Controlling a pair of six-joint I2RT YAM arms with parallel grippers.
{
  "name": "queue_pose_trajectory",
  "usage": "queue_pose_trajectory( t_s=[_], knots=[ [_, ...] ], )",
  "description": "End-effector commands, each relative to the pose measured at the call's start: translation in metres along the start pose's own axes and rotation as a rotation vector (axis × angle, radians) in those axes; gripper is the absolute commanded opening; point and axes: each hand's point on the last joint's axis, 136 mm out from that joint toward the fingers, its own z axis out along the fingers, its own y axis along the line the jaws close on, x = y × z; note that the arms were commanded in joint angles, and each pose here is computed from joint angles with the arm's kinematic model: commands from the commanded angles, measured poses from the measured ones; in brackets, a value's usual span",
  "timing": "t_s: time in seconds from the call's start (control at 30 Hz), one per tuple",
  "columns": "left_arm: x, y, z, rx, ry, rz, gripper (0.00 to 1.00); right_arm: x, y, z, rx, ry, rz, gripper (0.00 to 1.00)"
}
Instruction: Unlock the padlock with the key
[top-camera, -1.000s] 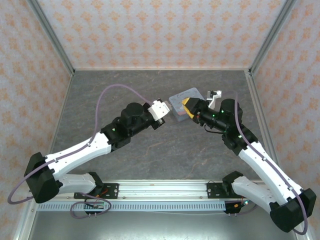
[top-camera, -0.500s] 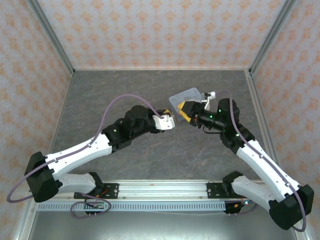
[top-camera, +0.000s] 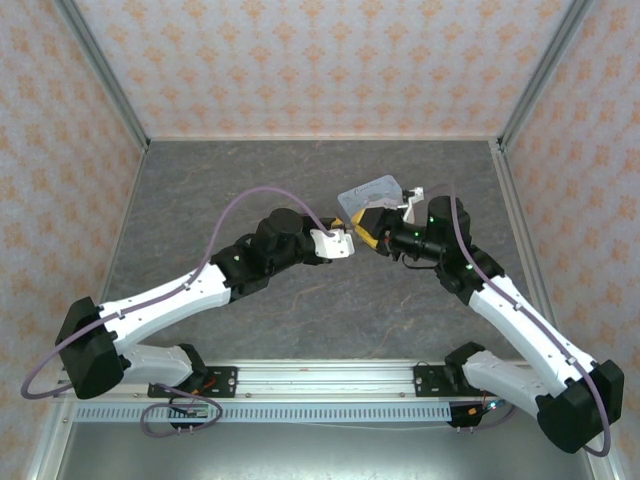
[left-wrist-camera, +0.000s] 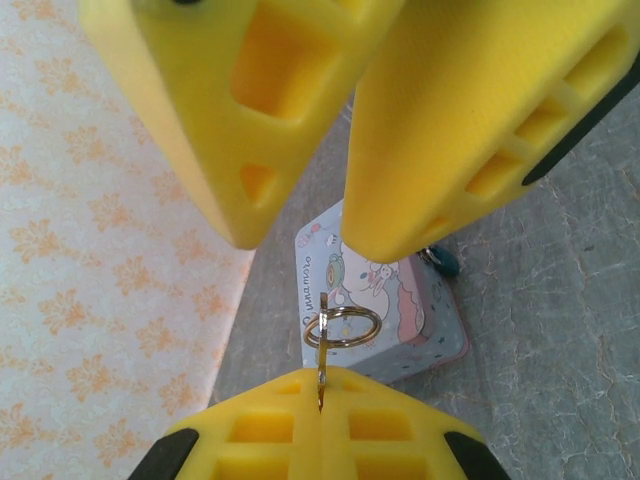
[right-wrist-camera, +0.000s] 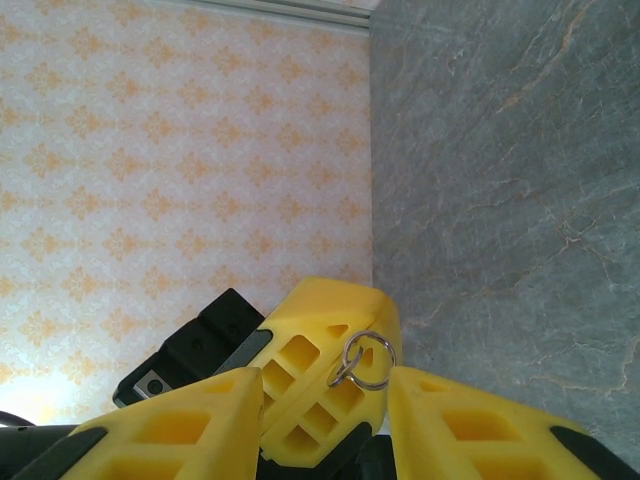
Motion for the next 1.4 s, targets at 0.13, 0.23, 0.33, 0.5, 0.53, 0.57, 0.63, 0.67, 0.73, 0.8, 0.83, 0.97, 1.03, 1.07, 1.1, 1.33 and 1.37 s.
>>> queue_pose_trajectory(
  t_s=[0.13,0.23,0.33,0.5,0.53,0.57,0.63,0.67,0.73,0.8,0.83,0.97,1.03,1.07,1.1,1.33,1.37],
  knots=[
    [-0.012,0.01,0.001,-0.022,-0.018,0.027,0.0,0.006,0.003,0.006,-0.004,0.039,0.02,0.35],
    [-0.012,0.01,0.001,-0.023,-0.017,0.03,0.0,0.005,0.0,0.008,0.002,0.04,0.028,0.33],
    [-0.011,0.008,0.003,-0.017,-0.012,0.033,0.0,0.005,0.001,0.009,0.003,0.04,0.03,0.29],
    [-0.011,0.008,0.003,-0.017,-0.009,0.037,0.0,0.004,-0.001,0.011,0.01,0.039,0.035,0.24],
    [-0.011,0.008,0.003,-0.017,-0.009,0.039,0.0,0.003,-0.001,0.011,0.011,0.039,0.035,0.23],
    [-0.011,0.009,0.003,-0.019,-0.009,0.039,0.0,0.003,-0.002,0.012,0.012,0.039,0.035,0.23],
    [-0.011,0.008,0.003,-0.018,-0.01,0.039,0.0,0.003,-0.003,0.012,0.016,0.039,0.038,0.21],
    [-0.011,0.008,0.003,-0.017,-0.01,0.04,0.0,0.003,-0.004,0.013,0.018,0.039,0.038,0.2],
    [-0.01,0.008,0.003,-0.017,-0.008,0.041,0.0,0.002,-0.003,0.013,0.019,0.037,0.038,0.18],
    [-0.01,0.008,0.003,-0.017,-0.008,0.043,0.0,0.002,-0.003,0.013,0.02,0.036,0.038,0.15],
    [-0.01,0.008,0.003,-0.016,-0.008,0.046,0.0,0.002,-0.004,0.013,0.021,0.035,0.037,0.13],
    [-0.009,0.008,0.002,-0.019,-0.004,0.05,0.0,0.002,-0.005,0.013,0.024,0.039,0.037,0.04],
    [-0.01,0.008,0.001,-0.021,-0.006,0.05,0.0,0.003,-0.005,0.013,0.024,0.04,0.034,0.0],
    [-0.011,0.009,0.001,-0.024,-0.01,0.048,0.0,0.003,-0.005,0.013,0.026,0.04,0.031,0.0],
    [-0.01,0.01,0.0,-0.027,-0.01,0.044,0.0,0.002,-0.005,0.013,0.027,0.038,0.028,0.0],
    [-0.008,0.017,-0.016,-0.066,-0.017,-0.027,0.59,-0.006,-0.003,0.004,0.034,-0.039,-0.052,0.0],
    [-0.007,0.02,-0.022,-0.076,-0.024,-0.063,0.61,-0.008,0.0,0.002,0.03,-0.054,-0.07,0.0]
  ],
)
